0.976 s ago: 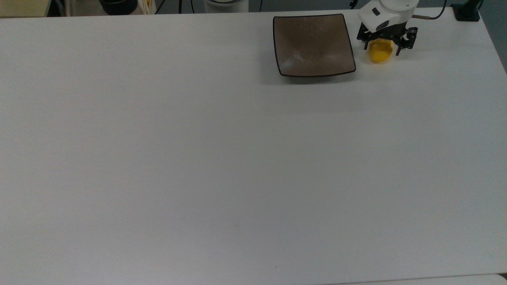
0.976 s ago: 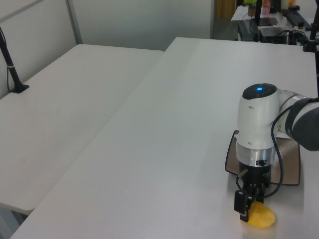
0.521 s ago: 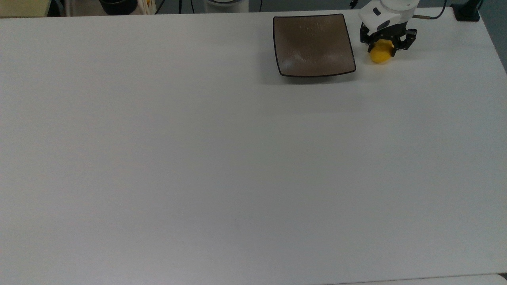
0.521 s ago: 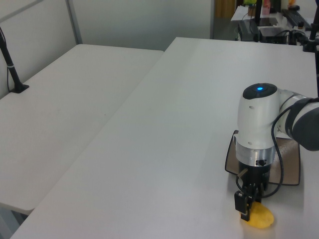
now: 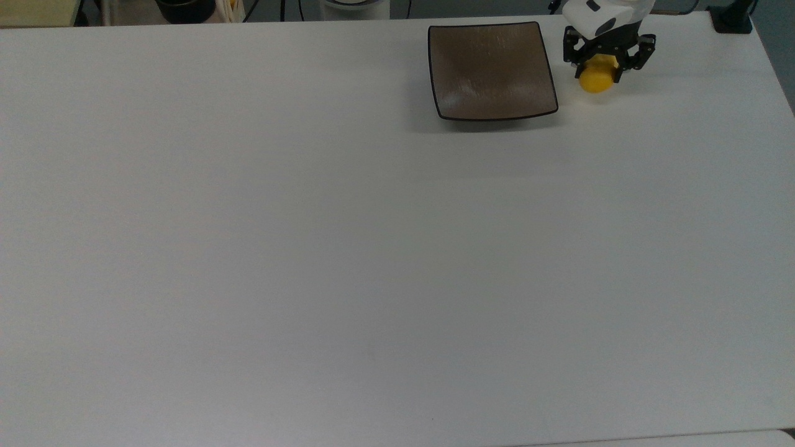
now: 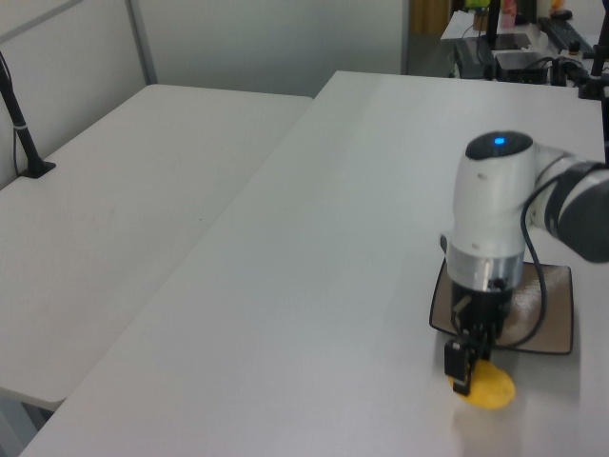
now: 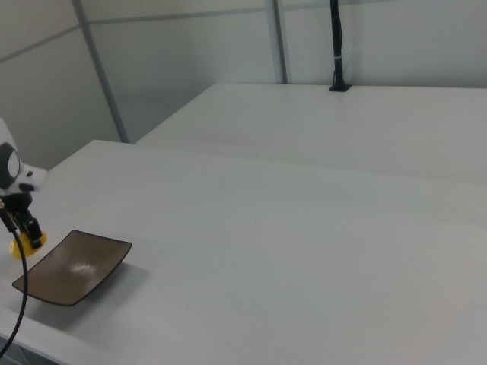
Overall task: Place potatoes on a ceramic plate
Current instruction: 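Lift the potato and carry it onto the brown plate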
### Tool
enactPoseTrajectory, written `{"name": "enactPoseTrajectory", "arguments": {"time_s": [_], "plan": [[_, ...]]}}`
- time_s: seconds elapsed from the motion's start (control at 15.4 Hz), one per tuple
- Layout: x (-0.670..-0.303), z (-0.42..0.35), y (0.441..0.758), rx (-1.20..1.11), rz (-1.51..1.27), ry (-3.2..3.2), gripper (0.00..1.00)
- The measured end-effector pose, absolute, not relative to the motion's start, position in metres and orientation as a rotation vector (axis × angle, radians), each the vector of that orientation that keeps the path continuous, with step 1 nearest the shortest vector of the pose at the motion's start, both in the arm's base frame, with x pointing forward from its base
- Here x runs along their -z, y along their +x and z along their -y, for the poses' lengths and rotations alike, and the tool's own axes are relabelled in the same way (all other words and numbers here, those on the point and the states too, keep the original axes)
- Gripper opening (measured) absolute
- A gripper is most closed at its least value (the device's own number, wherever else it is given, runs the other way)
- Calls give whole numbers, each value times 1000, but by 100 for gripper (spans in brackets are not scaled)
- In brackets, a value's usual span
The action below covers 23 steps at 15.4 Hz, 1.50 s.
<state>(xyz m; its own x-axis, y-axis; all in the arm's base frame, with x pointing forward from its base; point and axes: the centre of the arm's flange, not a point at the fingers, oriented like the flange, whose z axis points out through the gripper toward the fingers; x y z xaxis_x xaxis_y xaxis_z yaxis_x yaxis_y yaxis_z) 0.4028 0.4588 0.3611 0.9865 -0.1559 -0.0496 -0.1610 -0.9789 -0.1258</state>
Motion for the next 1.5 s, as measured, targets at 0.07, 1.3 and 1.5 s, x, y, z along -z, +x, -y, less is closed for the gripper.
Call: {"name": "enactPoseTrajectory", "arguments": {"time_s": [0.07, 1.3, 1.5], "plan": [[-373, -450, 408, -47, -212, -3013, 65], [-404, -317, 478, -147, -13, -3140, 100], [-405, -315, 479, -146, -18, -3140, 100]]}}
